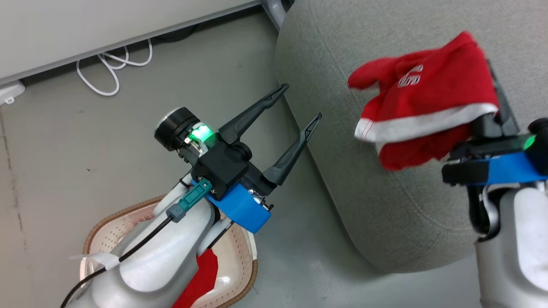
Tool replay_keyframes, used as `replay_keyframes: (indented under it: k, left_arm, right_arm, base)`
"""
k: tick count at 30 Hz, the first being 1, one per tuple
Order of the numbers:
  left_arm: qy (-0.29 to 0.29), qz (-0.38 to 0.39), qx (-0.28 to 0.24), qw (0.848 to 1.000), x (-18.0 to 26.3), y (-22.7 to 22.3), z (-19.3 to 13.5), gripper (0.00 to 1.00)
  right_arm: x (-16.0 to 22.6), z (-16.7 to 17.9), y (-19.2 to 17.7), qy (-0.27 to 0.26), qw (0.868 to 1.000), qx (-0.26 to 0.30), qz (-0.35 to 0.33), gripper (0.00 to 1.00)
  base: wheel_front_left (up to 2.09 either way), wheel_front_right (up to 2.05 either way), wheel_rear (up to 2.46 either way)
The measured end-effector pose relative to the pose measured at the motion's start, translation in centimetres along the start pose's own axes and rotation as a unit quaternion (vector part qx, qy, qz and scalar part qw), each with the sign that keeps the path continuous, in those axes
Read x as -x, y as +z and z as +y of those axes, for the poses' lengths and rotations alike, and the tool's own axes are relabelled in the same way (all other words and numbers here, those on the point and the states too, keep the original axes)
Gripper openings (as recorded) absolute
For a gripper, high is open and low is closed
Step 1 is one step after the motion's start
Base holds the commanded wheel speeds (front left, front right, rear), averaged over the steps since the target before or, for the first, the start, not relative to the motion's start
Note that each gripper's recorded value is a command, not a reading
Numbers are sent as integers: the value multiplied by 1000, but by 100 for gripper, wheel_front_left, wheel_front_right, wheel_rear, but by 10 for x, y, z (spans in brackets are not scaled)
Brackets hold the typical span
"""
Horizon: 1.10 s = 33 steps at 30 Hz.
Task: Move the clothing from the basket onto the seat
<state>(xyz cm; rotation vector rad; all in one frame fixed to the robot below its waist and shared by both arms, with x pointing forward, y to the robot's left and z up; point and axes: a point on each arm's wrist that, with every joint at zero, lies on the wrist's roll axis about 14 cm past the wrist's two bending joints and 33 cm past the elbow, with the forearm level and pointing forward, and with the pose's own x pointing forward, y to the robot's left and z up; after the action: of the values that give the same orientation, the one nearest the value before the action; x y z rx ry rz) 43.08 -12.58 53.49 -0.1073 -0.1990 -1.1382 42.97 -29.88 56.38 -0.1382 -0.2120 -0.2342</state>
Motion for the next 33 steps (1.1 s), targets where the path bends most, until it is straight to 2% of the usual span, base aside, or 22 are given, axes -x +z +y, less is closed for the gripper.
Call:
replay_keyframes:
  k: [4, 9, 15, 20, 24, 28, 33]
  left_arm:
    - [2, 0, -6, 1000, 0, -11, 17, 100]
    - [-2, 3, -6, 1000, 0, -35, 37, 100]
    - [2, 15, 4, 1000, 5, -75, 63, 100]
    - [9, 32, 24, 999, 15, -115, 77, 100]
    - [9, 51, 40, 998, 24, -145, 81, 100]
    - [8, 64, 53, 997, 31, -166, 81, 100]
    - [7, 65, 57, 996, 31, -169, 80, 100]
  right_arm:
    - [-35, -13, 26, -23, 998, 14, -52, 0]
    - [-78, -48, 56, -68, 990, 47, -117, 0]
    - [-125, -65, 59, -85, 981, 86, -152, 0]
    - [-150, -83, 21, -98, 981, 117, -117, 0]
    - [-157, -97, -27, -106, 983, 134, -59, 0]
    - [-149, -105, -90, -115, 984, 132, 25, 0]
    - [-122, -108, -143, -137, 980, 100, 99, 0]
  base:
    - [0, 0, 0]
    - [0, 0, 0]
    - [0, 0, 0]
    - [0, 0, 0]
    - [0, 0, 0]
    - [0, 0, 0]
    - [0, 0, 0]
